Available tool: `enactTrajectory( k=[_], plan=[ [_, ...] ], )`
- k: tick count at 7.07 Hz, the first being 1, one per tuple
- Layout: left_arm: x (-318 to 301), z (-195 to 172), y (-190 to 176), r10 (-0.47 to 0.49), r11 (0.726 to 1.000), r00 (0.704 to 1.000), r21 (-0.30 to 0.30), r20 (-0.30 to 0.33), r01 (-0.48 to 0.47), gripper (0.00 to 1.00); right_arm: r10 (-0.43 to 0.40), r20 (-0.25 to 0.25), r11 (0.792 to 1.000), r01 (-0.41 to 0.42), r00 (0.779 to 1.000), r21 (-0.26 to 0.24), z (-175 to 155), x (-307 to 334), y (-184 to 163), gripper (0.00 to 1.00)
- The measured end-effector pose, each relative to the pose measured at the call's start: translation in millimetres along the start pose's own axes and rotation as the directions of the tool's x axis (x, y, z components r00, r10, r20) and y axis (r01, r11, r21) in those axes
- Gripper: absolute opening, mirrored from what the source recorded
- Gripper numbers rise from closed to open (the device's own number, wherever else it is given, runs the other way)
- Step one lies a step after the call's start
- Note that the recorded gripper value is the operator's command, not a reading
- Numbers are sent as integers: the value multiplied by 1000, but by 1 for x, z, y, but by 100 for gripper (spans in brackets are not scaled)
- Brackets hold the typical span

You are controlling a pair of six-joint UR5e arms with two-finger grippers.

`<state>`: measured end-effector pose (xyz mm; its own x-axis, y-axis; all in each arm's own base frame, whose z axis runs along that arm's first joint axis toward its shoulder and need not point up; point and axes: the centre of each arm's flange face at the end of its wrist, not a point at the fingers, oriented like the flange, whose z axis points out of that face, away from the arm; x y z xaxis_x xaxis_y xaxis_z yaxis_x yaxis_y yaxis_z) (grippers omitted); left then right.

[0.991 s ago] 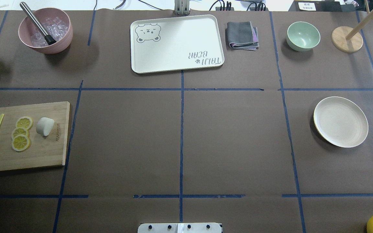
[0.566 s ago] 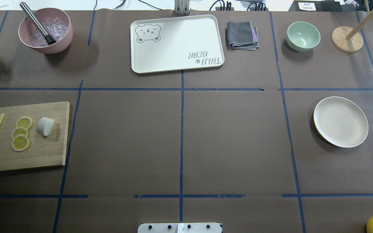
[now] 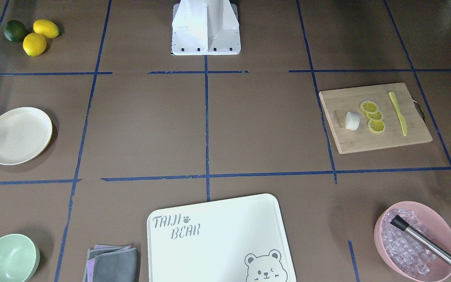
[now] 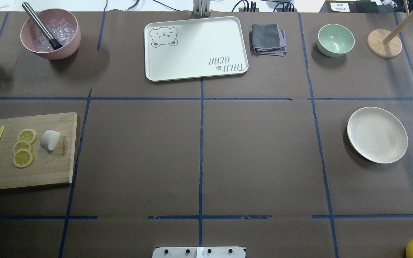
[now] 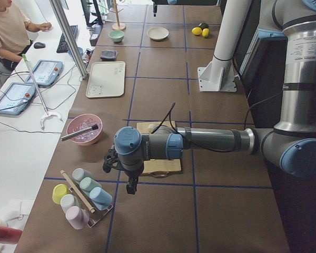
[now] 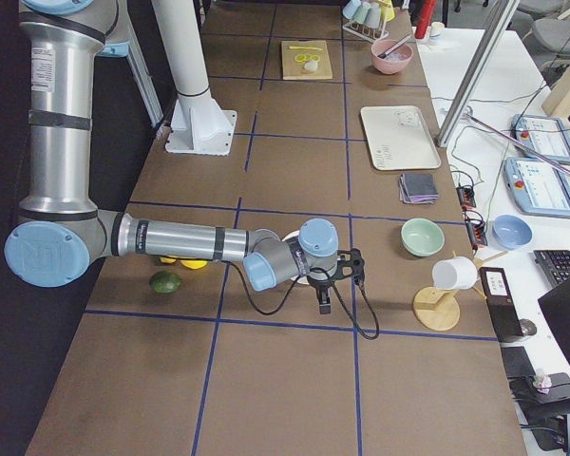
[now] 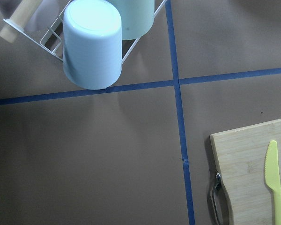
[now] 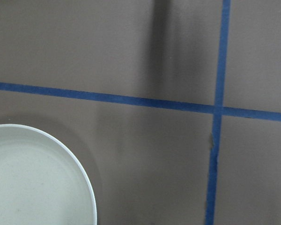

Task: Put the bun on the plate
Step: 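Reach the right gripper to the cream plate rim and grip it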

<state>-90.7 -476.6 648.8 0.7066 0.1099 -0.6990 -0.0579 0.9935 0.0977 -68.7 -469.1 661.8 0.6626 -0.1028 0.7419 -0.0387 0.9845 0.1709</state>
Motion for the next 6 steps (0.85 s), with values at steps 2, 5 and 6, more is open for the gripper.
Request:
enactTrajectory(
  k=[2,5,6],
  plan=[
    [-1,2,0,-2,1000,1000,-3,0,2,100,25,70,1000,-25,997,6,40,-39,17,93],
    [-1,2,0,-2,1000,1000,-5,-1,2,100,26,69,999,-24,997,-35,68,-44,34,8],
    [-1,2,0,-2,1000,1000,-5,-1,2,100,28,67,999,-26,997,-43,69,-40,40,1]
  ],
)
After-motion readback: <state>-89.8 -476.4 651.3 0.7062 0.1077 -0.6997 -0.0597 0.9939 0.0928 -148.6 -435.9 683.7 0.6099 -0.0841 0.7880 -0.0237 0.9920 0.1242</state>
